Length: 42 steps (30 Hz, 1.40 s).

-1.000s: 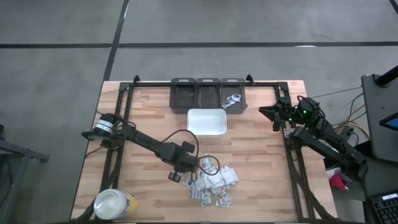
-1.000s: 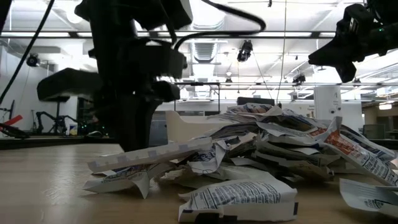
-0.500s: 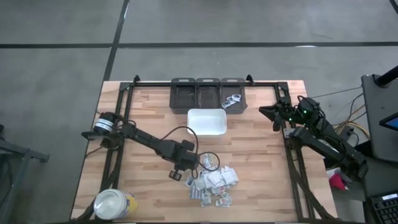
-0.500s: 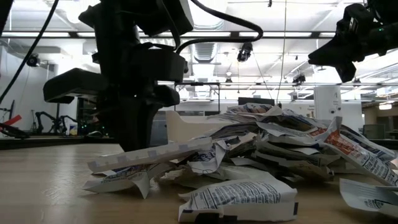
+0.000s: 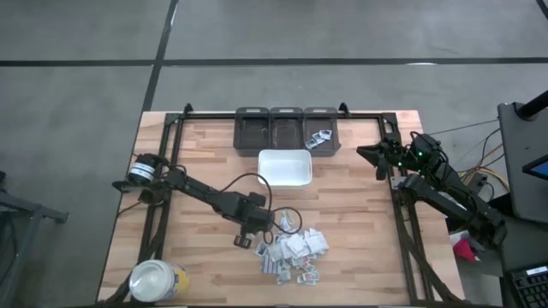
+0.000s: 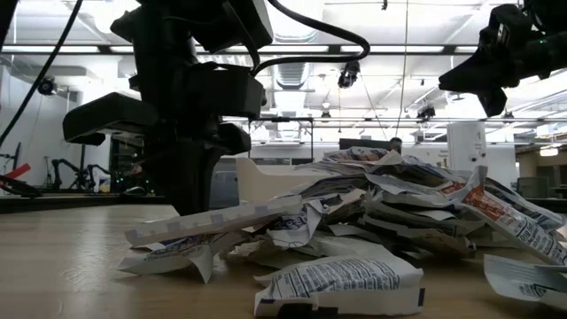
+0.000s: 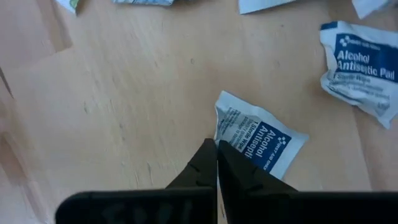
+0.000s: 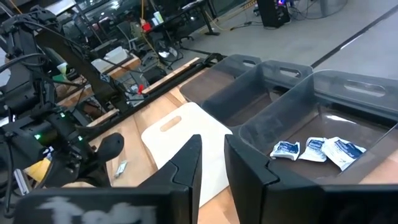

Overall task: Pick & Place First Aid Supplies
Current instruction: Put the white alcohol pad into the right black bin

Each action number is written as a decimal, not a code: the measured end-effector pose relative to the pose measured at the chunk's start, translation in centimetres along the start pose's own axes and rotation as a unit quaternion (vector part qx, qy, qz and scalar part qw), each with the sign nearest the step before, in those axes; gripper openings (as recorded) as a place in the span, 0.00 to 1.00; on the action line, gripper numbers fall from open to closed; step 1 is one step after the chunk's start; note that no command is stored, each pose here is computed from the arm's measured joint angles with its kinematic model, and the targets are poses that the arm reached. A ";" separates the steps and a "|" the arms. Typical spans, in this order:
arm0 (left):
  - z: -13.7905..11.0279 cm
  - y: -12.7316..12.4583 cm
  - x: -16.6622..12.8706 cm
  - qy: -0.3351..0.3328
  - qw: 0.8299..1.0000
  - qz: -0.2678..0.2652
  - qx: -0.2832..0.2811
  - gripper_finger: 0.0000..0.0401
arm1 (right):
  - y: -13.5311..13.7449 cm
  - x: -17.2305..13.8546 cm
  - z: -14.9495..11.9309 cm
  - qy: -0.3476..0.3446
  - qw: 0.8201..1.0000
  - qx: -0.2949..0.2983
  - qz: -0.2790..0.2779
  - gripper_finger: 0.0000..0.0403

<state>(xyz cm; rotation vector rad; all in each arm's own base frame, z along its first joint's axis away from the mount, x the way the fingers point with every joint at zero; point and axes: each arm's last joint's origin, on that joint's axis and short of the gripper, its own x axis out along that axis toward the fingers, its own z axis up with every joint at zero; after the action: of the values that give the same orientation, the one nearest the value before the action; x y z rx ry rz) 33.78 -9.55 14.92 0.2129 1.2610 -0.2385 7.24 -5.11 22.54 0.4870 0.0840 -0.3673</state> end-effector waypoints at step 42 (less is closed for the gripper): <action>9.7 11.4 -17.7 -0.314 0.892 0.236 -0.223 0.00 | 1.6 2.5 1.4 0.036 0.980 0.017 0.193 0.29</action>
<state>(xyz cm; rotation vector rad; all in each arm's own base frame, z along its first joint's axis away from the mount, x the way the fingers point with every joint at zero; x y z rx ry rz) 40.92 -0.35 35.02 0.0297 0.5619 0.3851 10.19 -5.27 24.05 0.5375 0.0512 0.0296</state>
